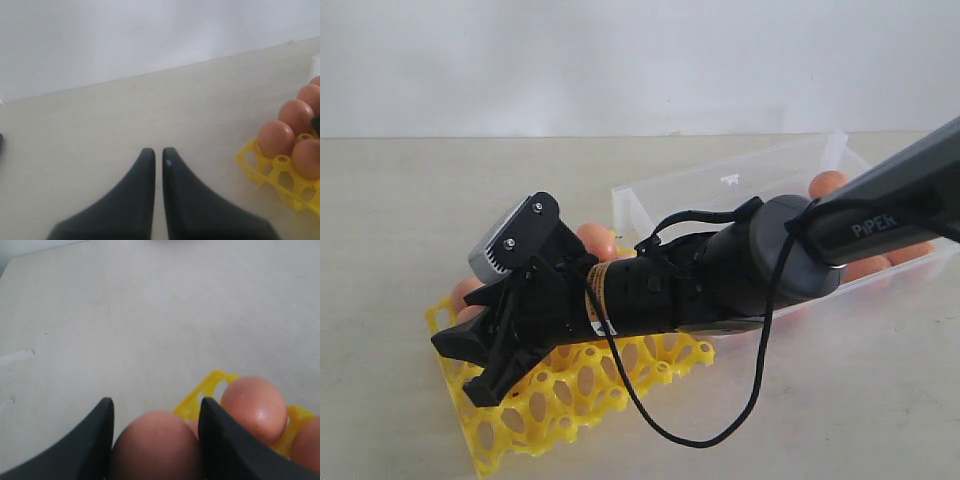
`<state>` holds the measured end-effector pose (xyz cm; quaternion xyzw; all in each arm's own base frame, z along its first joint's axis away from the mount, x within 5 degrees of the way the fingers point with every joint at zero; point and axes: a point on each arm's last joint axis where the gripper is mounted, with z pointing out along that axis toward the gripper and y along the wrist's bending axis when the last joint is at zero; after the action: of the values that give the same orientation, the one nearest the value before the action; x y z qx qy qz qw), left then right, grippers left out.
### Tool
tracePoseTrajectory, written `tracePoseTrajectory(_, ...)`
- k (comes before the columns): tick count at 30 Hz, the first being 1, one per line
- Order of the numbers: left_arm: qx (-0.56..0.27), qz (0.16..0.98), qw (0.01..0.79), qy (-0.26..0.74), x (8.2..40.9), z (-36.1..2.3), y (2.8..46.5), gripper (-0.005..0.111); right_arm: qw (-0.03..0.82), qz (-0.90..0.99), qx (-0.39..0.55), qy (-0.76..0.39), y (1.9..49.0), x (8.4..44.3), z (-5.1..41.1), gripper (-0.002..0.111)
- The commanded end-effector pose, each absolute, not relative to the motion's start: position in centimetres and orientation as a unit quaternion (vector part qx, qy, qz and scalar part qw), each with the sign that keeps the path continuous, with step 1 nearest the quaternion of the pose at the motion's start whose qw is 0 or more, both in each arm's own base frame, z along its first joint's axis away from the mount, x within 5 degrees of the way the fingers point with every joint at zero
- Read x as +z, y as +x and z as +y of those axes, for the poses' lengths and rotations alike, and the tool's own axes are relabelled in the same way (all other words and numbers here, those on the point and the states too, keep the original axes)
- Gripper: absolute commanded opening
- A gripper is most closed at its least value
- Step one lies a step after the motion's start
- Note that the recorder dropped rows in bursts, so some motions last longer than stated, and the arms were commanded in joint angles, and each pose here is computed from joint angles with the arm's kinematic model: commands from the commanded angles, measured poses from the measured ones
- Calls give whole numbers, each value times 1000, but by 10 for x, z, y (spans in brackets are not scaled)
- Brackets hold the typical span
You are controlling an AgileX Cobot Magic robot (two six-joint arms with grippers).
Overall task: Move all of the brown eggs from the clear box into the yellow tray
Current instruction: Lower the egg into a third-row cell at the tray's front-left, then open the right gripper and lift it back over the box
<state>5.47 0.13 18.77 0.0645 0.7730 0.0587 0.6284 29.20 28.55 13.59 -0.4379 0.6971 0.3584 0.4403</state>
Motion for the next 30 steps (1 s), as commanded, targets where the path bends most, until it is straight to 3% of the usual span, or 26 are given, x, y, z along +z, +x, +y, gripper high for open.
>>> tracePoseTrajectory(1, 55, 773, 629, 66, 187, 1, 55, 4, 443, 694, 362, -438, 292, 137, 287, 33)
tracePoseTrajectory(4, 55, 773, 629, 66, 187, 1, 55, 4, 441, 697, 359, -437, 292, 136, 287, 41)
tracePoseTrajectory(10, 55, 773, 629, 66, 187, 1, 55, 4, 429, 716, 349, -426, 293, 133, 285, 46)
tracePoseTrajectory(23, 55, 773, 629, 66, 187, 1, 55, 4, 422, 724, 356, -413, 293, 133, 285, 49)
tracePoseTrajectory(30, 55, 773, 629, 66, 187, 1, 55, 4, 465, 714, 355, -385, 296, 174, 280, 48)
